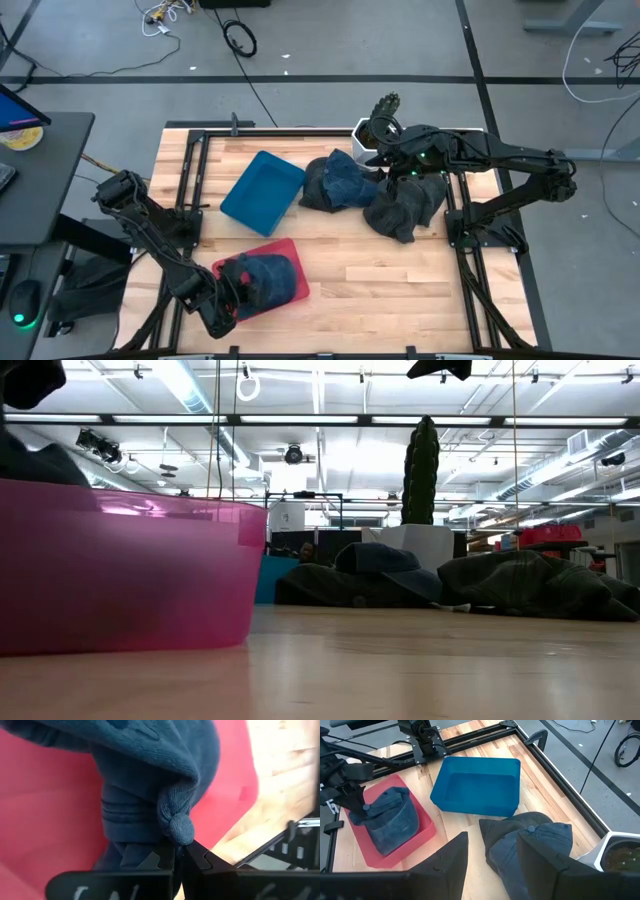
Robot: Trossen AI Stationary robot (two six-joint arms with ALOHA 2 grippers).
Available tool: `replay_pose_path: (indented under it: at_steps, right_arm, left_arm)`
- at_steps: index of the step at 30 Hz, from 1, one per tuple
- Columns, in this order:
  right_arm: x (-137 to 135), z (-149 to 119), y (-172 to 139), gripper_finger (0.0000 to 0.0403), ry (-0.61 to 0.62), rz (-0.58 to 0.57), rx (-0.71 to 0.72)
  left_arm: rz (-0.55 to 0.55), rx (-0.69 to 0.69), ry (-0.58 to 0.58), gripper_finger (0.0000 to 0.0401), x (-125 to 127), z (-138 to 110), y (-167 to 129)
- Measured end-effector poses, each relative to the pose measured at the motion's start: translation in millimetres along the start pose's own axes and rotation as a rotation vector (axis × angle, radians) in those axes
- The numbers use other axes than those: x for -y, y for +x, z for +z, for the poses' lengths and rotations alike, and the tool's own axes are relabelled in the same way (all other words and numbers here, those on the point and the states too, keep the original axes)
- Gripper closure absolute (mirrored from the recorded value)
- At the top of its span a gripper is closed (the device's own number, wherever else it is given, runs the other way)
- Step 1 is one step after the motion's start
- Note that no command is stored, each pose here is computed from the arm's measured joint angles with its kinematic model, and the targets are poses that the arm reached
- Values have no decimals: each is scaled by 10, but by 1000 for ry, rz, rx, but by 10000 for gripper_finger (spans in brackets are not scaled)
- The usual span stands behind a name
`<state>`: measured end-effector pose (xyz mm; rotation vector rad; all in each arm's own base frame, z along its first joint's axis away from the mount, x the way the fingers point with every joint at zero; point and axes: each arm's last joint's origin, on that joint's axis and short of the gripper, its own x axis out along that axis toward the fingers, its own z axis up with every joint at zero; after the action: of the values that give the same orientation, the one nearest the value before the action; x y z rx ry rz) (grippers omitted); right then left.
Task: Pick & Place hat
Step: Put the right blue cap into the red bin
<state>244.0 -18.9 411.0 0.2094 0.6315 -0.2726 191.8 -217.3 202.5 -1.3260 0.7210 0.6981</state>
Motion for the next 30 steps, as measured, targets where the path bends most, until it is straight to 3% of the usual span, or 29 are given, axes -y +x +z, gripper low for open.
replay_pose_path:
  at_steps: [20, 30]
  right_arm:
    - [1, 1, -1, 233, 0, -2, 1]
    - [1, 1, -1, 233, 0, -2, 1]
  left_arm:
    - [87, 49, 4, 393, -27, 117, 37]
    - [143, -9, 19, 394, -72, 77, 13]
